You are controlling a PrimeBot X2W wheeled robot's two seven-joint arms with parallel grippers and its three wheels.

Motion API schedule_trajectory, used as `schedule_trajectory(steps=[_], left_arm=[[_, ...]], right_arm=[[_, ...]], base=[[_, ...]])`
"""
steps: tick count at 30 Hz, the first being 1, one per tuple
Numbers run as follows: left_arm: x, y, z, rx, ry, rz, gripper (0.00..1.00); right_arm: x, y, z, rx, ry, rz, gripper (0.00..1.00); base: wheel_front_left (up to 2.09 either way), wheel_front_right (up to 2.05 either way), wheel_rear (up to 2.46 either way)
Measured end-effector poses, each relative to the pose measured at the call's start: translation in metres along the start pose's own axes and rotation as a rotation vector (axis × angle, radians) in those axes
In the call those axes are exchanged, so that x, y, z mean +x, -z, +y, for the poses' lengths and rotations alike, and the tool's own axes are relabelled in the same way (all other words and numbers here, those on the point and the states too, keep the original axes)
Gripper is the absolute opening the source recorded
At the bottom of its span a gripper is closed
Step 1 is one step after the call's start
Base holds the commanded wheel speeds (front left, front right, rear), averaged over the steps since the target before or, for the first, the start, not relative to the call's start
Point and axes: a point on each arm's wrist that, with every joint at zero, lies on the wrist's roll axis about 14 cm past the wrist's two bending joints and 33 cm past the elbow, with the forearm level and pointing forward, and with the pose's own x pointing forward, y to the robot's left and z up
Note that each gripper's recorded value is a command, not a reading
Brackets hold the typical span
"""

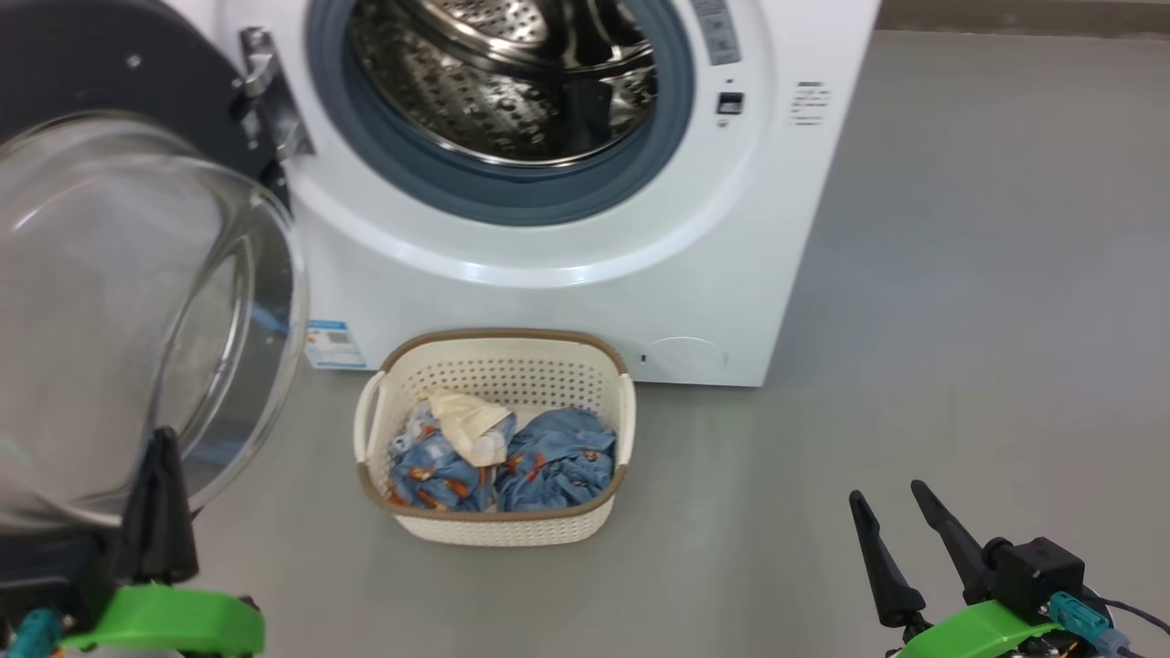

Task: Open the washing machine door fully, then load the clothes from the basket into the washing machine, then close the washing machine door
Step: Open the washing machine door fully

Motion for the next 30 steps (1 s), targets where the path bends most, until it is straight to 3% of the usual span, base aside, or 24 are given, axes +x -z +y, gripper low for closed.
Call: schedule_trajectory(steps=[10,13,18,20,21,30], left_arm=[[-0.014,0.028,-0.036,-0.03,0.093,0.086,0.0],[-0.018,0.034,-0.043,-0.031,0.114,0.106,0.05],[-0.025,0.038,-0.052,-0.046,0.122,0.113,0.4],[-0.027,0.037,-0.055,-0.05,0.131,0.11,0.91],[-0.028,0.038,-0.055,-0.049,0.134,0.114,1.0],[-0.035,0.042,-0.056,-0.039,0.141,0.122,1.0]], right_arm=[[-0.019,-0.024,-0.015,0.016,0.069,-0.08,1.0],[-0.026,-0.028,-0.019,0.014,0.087,-0.095,1.0],[-0.034,-0.042,-0.022,0.008,0.1,-0.137,1.0],[-0.039,-0.04,-0.023,0.011,0.109,-0.134,1.0],[-0.041,-0.04,-0.024,0.011,0.112,-0.134,1.0],[-0.045,-0.045,-0.025,0.012,0.124,-0.156,1.0]], base=[[0.0,0.0,0.0],[0.0,0.0,0.0],[0.0,0.0,0.0],[0.0,0.0,0.0],[0.0,0.0,0.0],[0.0,0.0,0.0]])
